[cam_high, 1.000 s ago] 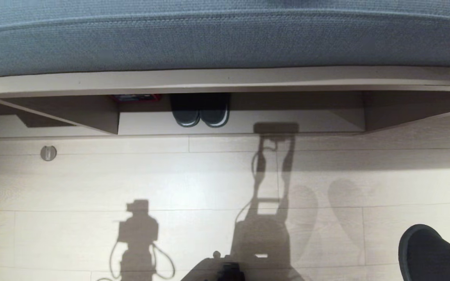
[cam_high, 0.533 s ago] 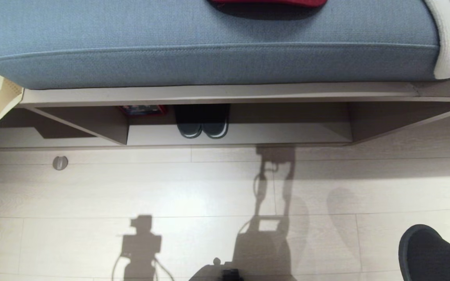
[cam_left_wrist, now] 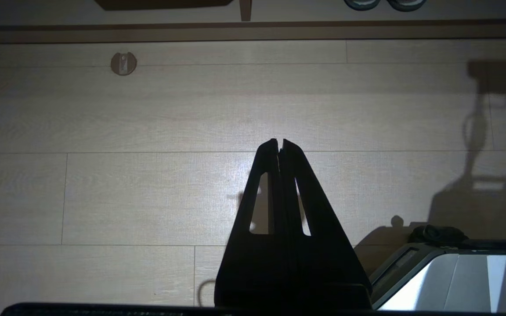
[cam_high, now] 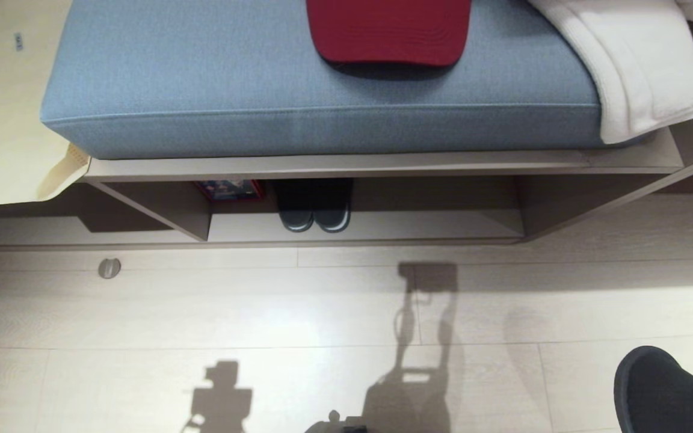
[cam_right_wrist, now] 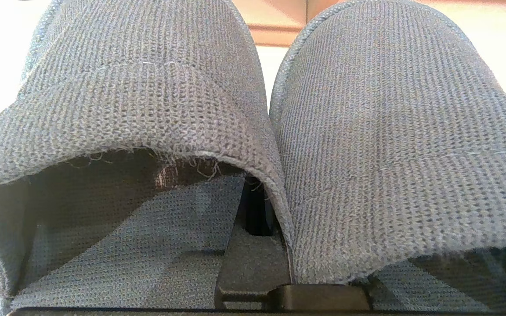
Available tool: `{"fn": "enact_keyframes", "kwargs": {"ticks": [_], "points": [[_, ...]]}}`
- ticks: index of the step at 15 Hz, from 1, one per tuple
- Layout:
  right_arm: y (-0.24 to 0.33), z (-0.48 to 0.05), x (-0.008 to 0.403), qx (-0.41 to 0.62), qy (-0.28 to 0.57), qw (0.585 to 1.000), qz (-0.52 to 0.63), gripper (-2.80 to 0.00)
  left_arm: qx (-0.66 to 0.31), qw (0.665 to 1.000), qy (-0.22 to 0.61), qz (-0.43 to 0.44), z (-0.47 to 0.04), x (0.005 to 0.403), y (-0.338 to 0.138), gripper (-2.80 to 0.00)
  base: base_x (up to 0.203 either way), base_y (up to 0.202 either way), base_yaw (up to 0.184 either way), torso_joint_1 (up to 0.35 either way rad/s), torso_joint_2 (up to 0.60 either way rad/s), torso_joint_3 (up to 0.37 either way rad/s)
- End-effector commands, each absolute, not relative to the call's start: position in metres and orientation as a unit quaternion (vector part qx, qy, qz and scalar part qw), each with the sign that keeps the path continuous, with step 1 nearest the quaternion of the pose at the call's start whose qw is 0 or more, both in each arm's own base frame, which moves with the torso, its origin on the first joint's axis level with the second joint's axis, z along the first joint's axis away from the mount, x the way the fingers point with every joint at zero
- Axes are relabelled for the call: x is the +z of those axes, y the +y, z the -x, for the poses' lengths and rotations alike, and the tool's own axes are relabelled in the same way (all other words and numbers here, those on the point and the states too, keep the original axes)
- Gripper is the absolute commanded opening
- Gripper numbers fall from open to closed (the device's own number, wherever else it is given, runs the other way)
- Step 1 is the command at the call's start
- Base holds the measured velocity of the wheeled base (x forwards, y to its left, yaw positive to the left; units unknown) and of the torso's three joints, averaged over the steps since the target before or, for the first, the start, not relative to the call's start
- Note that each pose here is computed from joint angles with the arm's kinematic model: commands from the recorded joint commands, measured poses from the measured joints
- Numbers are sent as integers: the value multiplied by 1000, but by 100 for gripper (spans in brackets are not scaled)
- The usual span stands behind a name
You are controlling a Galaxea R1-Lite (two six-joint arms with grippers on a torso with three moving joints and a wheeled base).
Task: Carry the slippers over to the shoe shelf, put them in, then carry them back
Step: Place the slippers on the floor
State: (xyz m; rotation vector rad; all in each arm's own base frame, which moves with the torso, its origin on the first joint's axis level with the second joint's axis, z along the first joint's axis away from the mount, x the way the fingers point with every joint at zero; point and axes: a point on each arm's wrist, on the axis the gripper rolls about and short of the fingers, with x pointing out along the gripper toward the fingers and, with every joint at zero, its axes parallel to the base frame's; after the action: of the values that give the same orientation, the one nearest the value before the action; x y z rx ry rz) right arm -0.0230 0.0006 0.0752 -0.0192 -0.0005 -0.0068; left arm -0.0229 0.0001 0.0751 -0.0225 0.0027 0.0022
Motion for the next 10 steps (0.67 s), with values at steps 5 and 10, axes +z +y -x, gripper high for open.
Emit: {"fn": "enact_keyframes", "kwargs": {"ticks": [5,10], "points": [[1,23,75,-3,0,1000,10,-280,2,1000,2,12,23,75,0,-280,0,0,0,3,3,201],[1,23,75,-3,0,1000,10,-280,2,1000,2,12,23,75,0,-280,0,0,0,3,5,205]]}}
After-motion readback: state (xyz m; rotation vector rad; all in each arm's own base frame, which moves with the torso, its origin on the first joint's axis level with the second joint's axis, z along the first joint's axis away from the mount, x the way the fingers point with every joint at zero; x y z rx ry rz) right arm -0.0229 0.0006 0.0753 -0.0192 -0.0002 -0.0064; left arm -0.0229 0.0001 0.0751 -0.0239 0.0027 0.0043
